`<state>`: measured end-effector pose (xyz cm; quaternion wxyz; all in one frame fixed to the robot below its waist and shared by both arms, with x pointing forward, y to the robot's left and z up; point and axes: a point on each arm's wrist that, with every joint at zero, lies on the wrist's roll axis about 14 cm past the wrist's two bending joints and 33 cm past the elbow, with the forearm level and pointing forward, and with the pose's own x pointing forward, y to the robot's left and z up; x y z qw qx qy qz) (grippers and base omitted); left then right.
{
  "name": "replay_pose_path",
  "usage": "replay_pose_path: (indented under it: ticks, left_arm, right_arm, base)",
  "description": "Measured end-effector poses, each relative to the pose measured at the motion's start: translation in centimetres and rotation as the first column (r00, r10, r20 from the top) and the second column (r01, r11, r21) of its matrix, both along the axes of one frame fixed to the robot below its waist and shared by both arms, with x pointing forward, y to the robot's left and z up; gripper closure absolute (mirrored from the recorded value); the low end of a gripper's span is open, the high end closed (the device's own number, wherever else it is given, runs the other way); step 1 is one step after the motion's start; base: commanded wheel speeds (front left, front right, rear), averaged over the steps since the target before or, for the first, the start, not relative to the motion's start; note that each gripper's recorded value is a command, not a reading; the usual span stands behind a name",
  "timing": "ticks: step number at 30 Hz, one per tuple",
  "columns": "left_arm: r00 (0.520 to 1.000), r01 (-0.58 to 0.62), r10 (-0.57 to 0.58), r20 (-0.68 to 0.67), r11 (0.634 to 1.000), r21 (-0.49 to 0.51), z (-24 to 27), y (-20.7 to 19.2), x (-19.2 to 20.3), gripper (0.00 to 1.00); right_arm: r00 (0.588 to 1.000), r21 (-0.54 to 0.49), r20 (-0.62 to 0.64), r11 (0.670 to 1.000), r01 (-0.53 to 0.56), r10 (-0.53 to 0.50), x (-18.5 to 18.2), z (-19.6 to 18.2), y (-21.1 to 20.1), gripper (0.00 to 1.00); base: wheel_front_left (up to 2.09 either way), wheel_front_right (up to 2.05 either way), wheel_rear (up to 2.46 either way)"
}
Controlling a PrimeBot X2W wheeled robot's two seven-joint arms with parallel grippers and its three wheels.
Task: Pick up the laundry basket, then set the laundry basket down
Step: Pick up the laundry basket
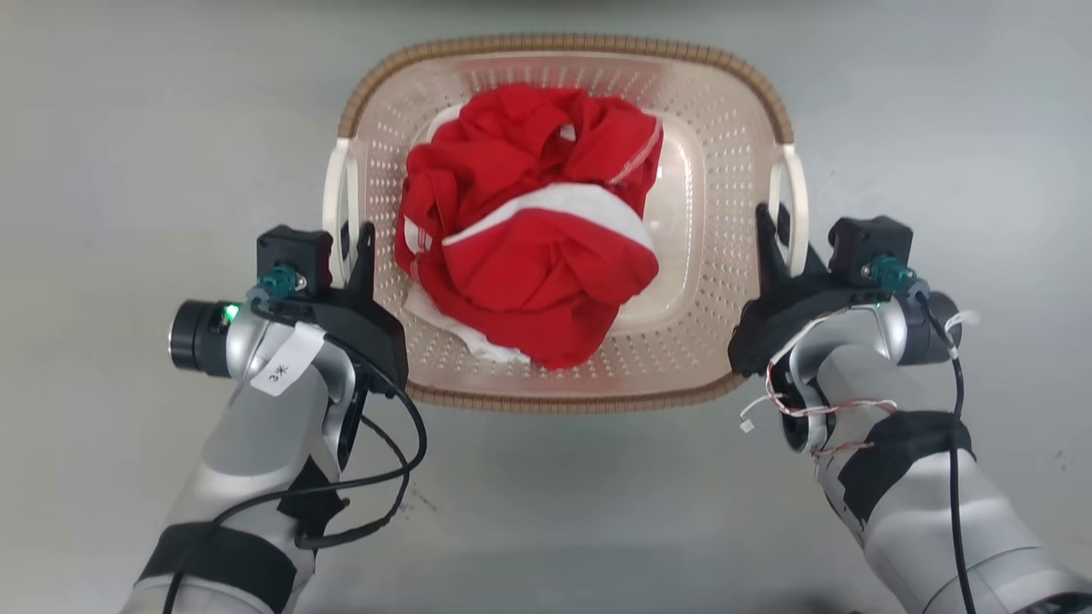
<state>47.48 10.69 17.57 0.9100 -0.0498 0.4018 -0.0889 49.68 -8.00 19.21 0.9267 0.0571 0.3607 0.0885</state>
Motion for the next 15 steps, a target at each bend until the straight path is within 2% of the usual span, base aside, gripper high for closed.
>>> replay_pose_path:
  ticks: [15]
  left_arm:
    - [1.000,-0.002,0.002,-0.013,1.000,-0.006,4.6,-0.1,-4.5,1.00]
  right_arm:
    - [0.999,0.003,-0.008,0.999,-0.033,0.033,-4.0,5.1,0.4,1.00]
  base:
    - [0.00,0.00,0.00]
